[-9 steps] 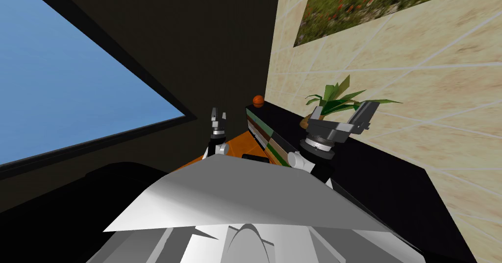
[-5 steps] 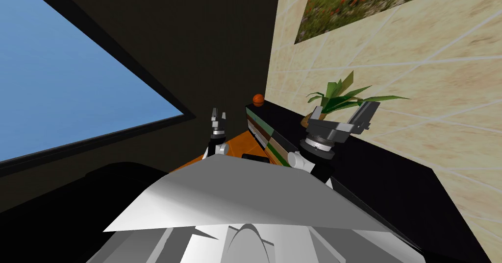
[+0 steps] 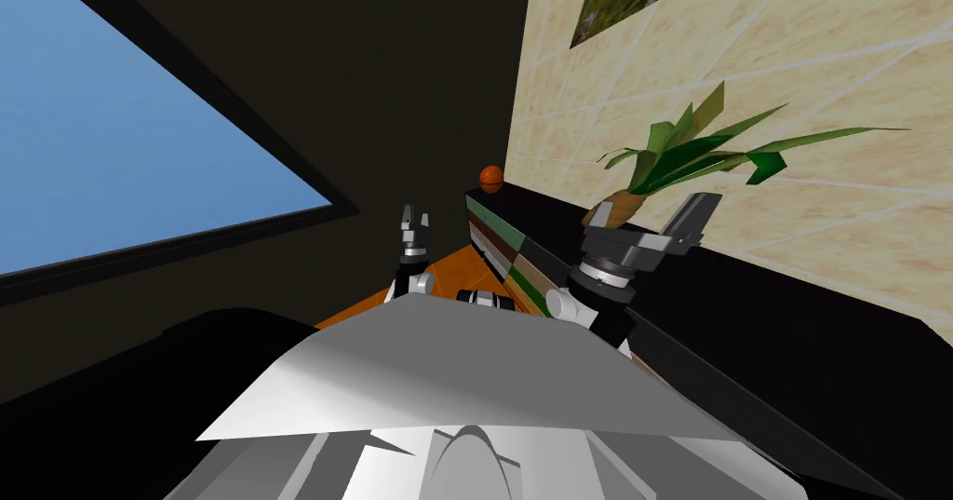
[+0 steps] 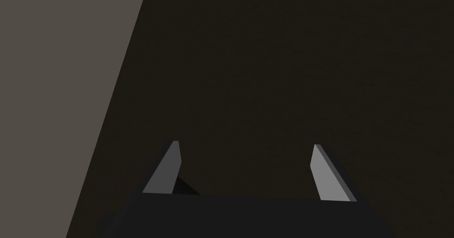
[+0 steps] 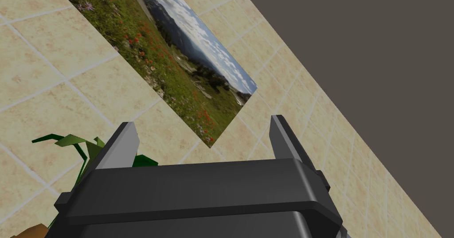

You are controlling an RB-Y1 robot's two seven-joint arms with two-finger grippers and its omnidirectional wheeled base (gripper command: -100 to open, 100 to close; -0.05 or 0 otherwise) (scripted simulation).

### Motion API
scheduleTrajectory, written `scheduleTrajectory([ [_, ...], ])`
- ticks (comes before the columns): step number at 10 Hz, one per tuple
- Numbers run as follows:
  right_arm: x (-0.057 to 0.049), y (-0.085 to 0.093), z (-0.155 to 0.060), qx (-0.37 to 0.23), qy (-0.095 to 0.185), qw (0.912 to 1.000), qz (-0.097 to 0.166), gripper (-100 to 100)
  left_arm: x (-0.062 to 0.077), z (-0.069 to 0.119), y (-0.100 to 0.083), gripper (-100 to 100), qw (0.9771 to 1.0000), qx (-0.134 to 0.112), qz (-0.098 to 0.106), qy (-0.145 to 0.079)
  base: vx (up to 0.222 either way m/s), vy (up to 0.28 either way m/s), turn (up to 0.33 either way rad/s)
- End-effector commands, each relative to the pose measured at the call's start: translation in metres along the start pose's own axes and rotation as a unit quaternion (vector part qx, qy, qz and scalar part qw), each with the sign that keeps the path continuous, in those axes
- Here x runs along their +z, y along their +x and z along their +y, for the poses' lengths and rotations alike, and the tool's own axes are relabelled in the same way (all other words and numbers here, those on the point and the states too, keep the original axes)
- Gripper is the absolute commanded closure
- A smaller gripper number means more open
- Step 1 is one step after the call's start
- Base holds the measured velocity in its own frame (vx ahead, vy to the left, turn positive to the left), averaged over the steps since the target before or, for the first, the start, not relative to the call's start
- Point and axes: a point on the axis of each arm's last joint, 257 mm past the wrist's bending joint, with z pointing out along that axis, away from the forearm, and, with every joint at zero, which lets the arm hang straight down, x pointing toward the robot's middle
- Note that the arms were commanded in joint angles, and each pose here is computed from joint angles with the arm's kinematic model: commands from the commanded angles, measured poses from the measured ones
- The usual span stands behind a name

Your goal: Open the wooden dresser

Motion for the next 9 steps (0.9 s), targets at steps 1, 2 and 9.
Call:
scheduleTrajectory([
  [1, -0.002, 0.005, -0.009, -0.011, 0.016, 0.9997, 0.018, -100, 0.0, 0.0, 0.0, 0, 1.0, 0.0, 0.0, 0.0, 0.022, 0.009, 0.026],
  [2, -0.005, 0.01, -0.018, -0.022, 0.031, 0.9988, 0.032, -100, 0.0, 0.0, 0.0, 0, 1.0, 0.0, 0.0, 0.0, 0.035, 0.021, 0.037],
  [9, -0.044, 0.026, -0.1, -0.12, 0.157, 0.9735, 0.115, -100, 0.0, 0.0, 0.0, 0, 1.0, 0.0, 0.0, 0.0, 0.073, 0.031, 0.046],
])
